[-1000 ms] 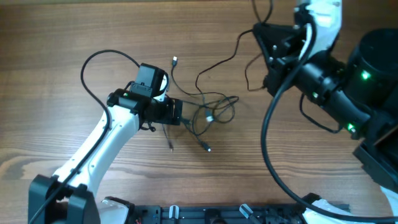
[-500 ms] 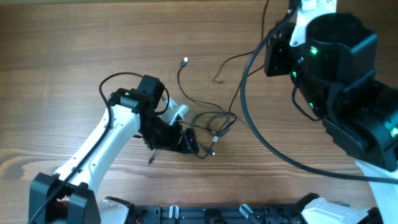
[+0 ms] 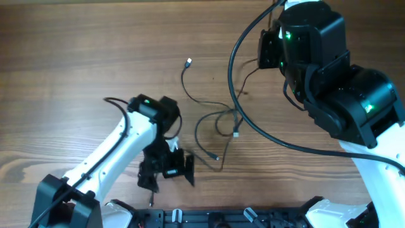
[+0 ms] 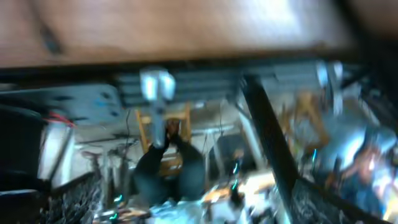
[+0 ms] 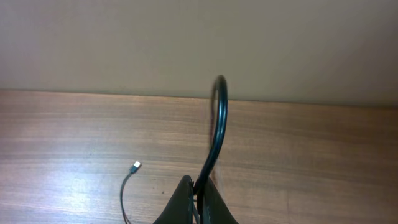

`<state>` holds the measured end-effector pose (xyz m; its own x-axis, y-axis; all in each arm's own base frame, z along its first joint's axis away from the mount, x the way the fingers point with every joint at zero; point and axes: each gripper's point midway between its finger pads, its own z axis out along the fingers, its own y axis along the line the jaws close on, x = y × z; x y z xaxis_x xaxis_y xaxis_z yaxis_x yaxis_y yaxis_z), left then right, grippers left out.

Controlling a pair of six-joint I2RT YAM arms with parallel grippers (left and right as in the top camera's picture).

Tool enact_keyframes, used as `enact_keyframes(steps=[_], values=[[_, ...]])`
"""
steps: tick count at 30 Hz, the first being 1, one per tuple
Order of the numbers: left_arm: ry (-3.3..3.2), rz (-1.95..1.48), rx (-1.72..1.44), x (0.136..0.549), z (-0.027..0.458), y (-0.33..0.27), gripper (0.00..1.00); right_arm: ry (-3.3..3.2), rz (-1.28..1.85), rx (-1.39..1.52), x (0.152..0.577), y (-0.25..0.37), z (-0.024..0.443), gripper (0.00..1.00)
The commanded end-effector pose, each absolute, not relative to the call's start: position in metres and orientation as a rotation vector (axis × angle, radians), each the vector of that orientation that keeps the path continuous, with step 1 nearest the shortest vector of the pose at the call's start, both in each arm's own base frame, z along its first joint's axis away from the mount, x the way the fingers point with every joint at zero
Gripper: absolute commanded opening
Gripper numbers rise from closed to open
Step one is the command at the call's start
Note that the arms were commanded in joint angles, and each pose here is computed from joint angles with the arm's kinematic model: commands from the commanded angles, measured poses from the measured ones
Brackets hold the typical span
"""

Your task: Untangle cables

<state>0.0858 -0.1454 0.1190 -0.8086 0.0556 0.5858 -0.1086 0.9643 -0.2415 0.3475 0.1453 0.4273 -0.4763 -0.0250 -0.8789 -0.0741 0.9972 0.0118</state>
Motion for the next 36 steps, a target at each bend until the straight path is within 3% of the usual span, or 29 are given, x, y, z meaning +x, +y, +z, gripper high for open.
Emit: enact_keyframes(steps=[1,4,7,9,11,13,18,23,28,30,34,36], values=[[-2.282,0.817,-0.285,0.060,0.158,-0.192,0.99,2.057,0.046,-0.037,0.351,0.143,0.430,0.04],[-2.226,1.123,-0.298,0.077,0.176,-0.220,1.00,2.057,0.045,-0.038,0.351,0.143,0.430,0.04],[-2.275,1.363,-0.260,0.120,0.180,-0.233,1.00,2.059,0.044,-0.038,0.350,0.142,0.430,0.04],[-2.673,1.088,0.051,0.194,0.128,-0.202,0.99,2.065,0.037,-0.045,0.350,0.142,0.428,0.04],[-2.912,0.869,0.249,0.236,0.104,-0.171,1.00,2.053,-0.008,-0.061,0.352,0.137,0.430,0.04],[-3.014,0.889,0.276,0.262,0.104,-0.165,1.00,1.996,-0.144,0.047,0.361,0.105,0.442,0.04],[-3.034,0.917,0.275,0.268,0.106,-0.170,1.00,1.824,-0.059,0.235,0.396,0.055,0.481,0.04],[-3.038,0.922,0.274,0.270,0.106,-0.170,1.00,1.593,0.542,-0.162,0.409,0.106,0.546,0.04],[-3.073,0.866,0.286,0.273,0.103,-0.164,1.00,1.586,0.587,-0.143,0.419,0.063,0.546,0.04],[-3.080,0.874,0.284,0.274,0.103,-0.164,1.00,1.573,0.750,-0.244,0.411,0.078,0.548,0.04],[-3.085,0.880,0.281,0.276,0.104,-0.165,1.00,1.410,1.232,-0.752,0.360,0.146,0.566,0.04],[-3.085,0.881,0.281,0.276,0.104,-0.165,1.00,1.362,1.322,-0.955,0.341,0.164,0.562,0.04]])
